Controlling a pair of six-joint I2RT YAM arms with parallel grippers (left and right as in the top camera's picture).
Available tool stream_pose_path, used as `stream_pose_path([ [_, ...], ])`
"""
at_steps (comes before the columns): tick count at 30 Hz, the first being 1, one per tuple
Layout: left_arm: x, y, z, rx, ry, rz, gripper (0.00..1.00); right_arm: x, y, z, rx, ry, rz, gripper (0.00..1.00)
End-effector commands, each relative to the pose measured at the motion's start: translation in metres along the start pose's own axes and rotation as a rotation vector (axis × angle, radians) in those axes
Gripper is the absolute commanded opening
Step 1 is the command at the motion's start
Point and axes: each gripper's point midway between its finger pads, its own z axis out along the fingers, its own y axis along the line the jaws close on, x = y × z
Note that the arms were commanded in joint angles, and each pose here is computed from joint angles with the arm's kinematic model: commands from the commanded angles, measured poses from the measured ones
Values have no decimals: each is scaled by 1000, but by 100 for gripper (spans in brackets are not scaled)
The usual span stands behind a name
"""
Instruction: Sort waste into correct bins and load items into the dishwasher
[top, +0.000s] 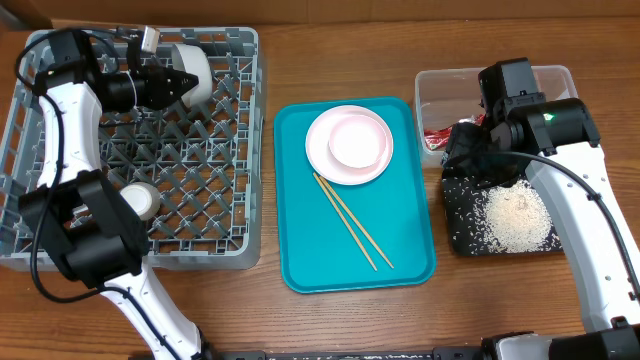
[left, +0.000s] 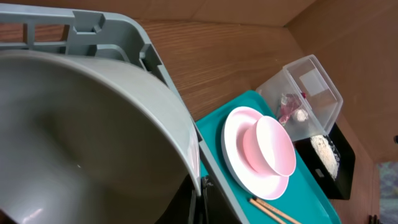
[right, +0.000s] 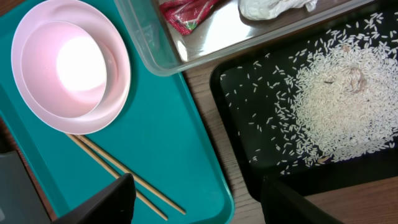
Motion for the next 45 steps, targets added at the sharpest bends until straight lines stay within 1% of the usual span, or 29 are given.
stream_pose_path([
  [1, -3, 6, 3, 31, -22, 22, 4, -4, 2, -5, -10, -18, -1, 66],
  [7, 1, 18, -4, -1, -19, 3, 4, -4, 2, -5, -11, -20, -1, 66],
  [11, 8, 22, -11, -15, -7, -38, 4, -5, 2, -5, -12, -22, -1, 66],
  [19, 39, 43, -21, -153, 115, -141, 4, -5, 3, -5, -13, -25, -1, 67],
  [24, 56, 53, -26, -234, 190, -175, 4, -5, 3, -5, -13, -24, -1, 67],
  [28, 70, 62, -32, -306, 255, -200, 11, -5, 3, -5, -13, -24, -1, 67],
  [29, 74, 63, -34, -318, 270, -211, 16, -5, 3, -5, -13, -24, -1, 67],
  [31, 81, 65, -39, -341, 294, -238, 21, -5, 2, -5, -13, -24, -1, 67],
  [33, 85, 67, -44, -356, 307, -255, 30, -5, 3, -5, -13, -25, -1, 67],
  [40, 83, 71, -62, -407, 272, -354, 39, -5, 2, -5, -13, -24, -1, 67],
  [45, 68, 59, -80, -435, 229, -335, 48, -5, 2, -5, -13, -24, -1, 68],
])
